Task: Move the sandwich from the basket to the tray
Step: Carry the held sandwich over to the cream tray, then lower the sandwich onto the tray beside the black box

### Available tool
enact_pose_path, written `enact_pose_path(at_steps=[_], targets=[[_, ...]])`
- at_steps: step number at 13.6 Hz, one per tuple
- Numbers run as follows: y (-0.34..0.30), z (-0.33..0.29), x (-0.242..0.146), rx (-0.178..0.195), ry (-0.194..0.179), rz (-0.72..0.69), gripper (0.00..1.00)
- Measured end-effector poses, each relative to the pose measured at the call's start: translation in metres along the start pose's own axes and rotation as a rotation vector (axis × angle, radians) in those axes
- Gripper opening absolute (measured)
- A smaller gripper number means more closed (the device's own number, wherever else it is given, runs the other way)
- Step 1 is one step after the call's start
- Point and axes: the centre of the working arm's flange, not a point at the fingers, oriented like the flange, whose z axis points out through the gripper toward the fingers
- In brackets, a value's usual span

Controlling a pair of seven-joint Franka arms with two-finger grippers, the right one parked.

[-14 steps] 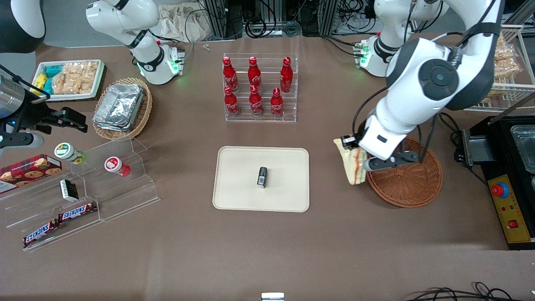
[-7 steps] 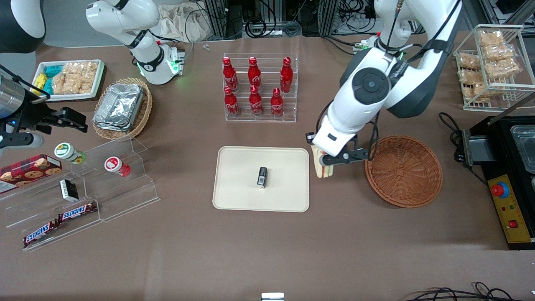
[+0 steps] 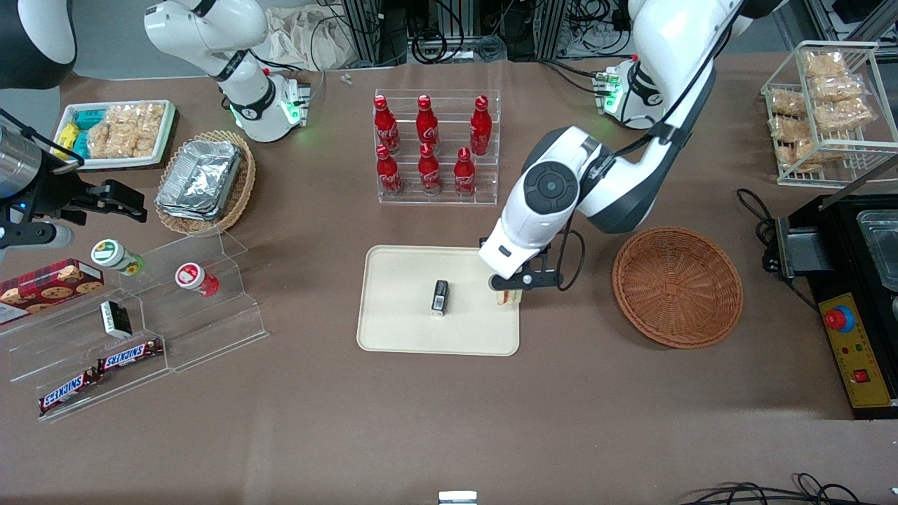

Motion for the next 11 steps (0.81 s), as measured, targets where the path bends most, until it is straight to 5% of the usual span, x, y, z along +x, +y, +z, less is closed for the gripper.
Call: enact_pose_path(at_steps=[6, 11], targets=[[0.015, 0.061, 0.003, 0.034, 0.039, 0.075, 0.2], [0.016, 0.107, 0.003, 0.058, 0.035, 0.105, 0.2]])
